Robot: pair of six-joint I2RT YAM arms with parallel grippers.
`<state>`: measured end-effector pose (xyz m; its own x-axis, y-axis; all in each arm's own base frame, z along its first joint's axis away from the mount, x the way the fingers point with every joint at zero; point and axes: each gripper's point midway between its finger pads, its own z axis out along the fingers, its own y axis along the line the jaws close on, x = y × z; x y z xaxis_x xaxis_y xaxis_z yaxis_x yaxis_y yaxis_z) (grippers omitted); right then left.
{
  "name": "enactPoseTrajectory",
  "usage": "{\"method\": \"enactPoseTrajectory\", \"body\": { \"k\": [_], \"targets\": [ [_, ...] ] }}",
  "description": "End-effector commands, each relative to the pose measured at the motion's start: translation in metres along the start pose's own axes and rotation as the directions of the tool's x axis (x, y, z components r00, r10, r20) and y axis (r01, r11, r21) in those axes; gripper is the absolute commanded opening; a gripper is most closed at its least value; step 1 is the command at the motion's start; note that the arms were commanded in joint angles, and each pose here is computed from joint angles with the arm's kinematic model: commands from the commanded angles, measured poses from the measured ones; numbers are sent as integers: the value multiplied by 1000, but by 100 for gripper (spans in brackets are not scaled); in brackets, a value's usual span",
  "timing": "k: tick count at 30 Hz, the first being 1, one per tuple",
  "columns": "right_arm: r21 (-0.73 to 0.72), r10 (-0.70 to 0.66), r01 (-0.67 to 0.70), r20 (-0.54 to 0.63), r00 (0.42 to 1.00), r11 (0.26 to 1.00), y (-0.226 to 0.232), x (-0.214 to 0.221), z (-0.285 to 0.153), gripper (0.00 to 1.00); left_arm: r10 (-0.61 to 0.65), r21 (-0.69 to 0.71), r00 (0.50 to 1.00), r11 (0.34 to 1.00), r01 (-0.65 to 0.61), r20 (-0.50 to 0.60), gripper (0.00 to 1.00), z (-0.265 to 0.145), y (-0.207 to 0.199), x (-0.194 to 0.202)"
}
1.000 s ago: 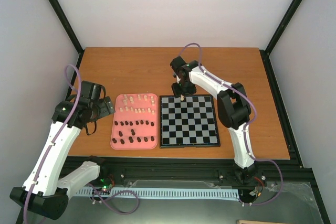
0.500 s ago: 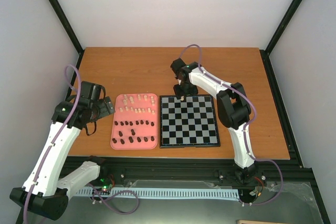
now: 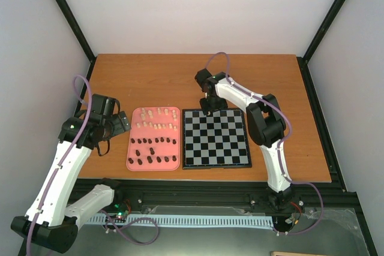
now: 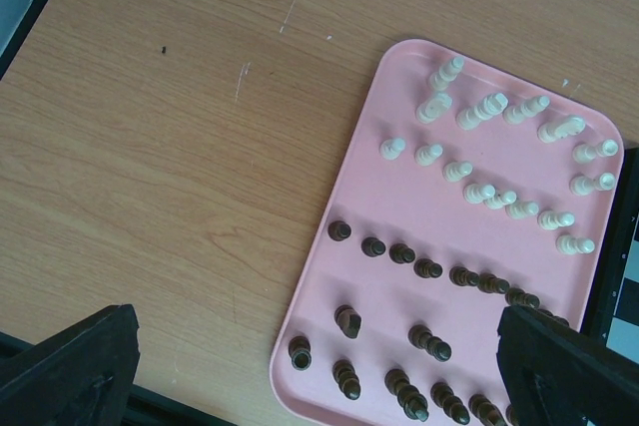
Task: Set up the chess pieces on the board
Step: Adjust the chess piece on the chessboard, then pick up the chess piece from the storage box.
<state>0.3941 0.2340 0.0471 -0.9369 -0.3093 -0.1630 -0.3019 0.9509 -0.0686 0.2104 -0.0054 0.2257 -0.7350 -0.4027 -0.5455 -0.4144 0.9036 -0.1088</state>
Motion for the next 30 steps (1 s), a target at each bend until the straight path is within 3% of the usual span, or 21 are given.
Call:
{"method": "enactPoseTrajectory", "body": {
  "k": [1,9,14,20,30],
  "targets": [
    [43,18,-17,-22,1000,999,-10,7,5,64,-3,-11,1000,1000,3,-2,100,-3,6,3],
    [45,19,-18,-23,1000,999,-11,8,4,64,-4,-10,1000,1000,4,-4,100,-2,6,4],
    [-44,-21,22,13,1000,999,4,3,-5,64,-4,-12,1000,1000,4,-4,100,-2,6,4],
    [-165,-74,90,102,992,982,29,-14,-40,64,-7,-13,1000,1000,7,-3,100,0,5,3],
    [-209,-104,156,239,965,966,68,-54,-92,65,15,3,1000,1000,-15,-23,100,10,-5,2]
  ]
}}
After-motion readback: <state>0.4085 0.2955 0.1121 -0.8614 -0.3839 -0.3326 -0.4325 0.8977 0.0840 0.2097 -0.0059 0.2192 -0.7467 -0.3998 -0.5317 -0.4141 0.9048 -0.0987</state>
